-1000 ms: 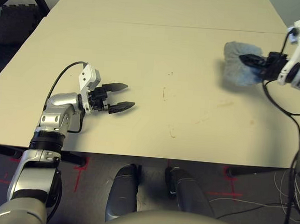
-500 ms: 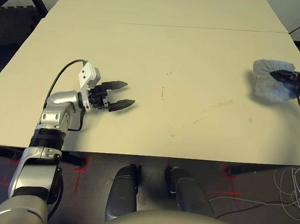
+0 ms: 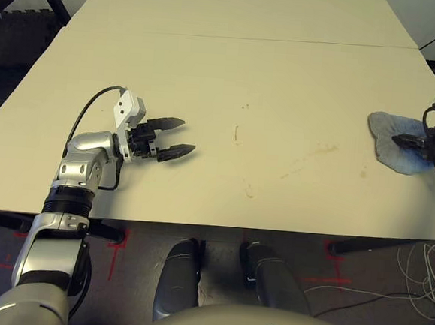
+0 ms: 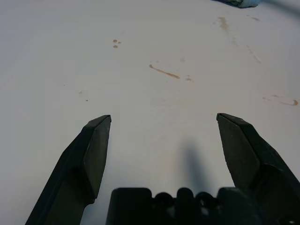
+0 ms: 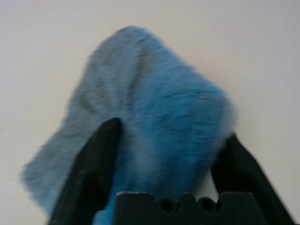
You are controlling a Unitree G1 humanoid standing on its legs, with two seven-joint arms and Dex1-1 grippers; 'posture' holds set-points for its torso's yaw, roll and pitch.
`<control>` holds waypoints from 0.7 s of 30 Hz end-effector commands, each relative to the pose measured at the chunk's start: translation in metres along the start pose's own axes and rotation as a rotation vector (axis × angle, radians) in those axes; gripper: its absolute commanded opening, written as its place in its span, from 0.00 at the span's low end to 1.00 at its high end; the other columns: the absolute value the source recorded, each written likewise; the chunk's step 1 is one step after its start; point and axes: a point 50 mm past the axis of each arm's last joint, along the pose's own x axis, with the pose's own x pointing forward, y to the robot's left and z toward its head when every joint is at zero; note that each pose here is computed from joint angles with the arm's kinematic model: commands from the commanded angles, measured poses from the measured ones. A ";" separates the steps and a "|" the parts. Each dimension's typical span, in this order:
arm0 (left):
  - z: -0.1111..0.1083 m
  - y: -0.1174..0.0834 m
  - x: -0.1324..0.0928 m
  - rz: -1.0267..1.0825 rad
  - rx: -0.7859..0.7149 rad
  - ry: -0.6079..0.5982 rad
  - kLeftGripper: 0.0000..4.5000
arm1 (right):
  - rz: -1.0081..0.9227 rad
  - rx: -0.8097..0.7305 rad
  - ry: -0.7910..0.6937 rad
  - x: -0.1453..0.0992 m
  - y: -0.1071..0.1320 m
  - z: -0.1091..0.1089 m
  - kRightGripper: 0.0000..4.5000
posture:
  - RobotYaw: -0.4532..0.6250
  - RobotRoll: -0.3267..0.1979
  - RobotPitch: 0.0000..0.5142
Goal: Wipe the water off the table with a rag.
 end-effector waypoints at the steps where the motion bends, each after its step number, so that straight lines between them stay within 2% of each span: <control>1: 0.000 0.002 -0.004 0.041 -0.003 -0.012 1.00 | -0.135 0.007 -0.037 -0.022 -0.024 0.011 0.99 | 0.25 0.62 0.28; 6: 0.005 0.007 -0.009 0.149 0.002 -0.061 1.00 | -0.226 -0.012 -0.120 -0.038 -0.039 0.022 0.99 | 0.25 0.62 0.29; 8: 0.008 0.013 -0.012 0.242 0.017 -0.091 1.00 | -0.211 0.020 -0.230 -0.039 -0.038 0.027 0.99 | 0.25 0.62 0.28; 11: 0.013 0.028 -0.019 0.482 0.028 -0.160 1.00 | -0.131 0.164 -0.475 -0.032 -0.028 0.034 0.99 | 0.27 0.62 0.28; 16: 0.013 0.044 -0.037 0.822 0.023 -0.232 1.00 | -0.069 0.261 -0.667 -0.019 -0.011 0.025 0.99 | 0.30 0.62 0.28; 21: 0.004 0.050 -0.060 1.102 0.023 -0.243 1.00 | -0.048 0.344 -0.745 -0.003 0.008 0.008 0.99 | 0.34 0.62 0.27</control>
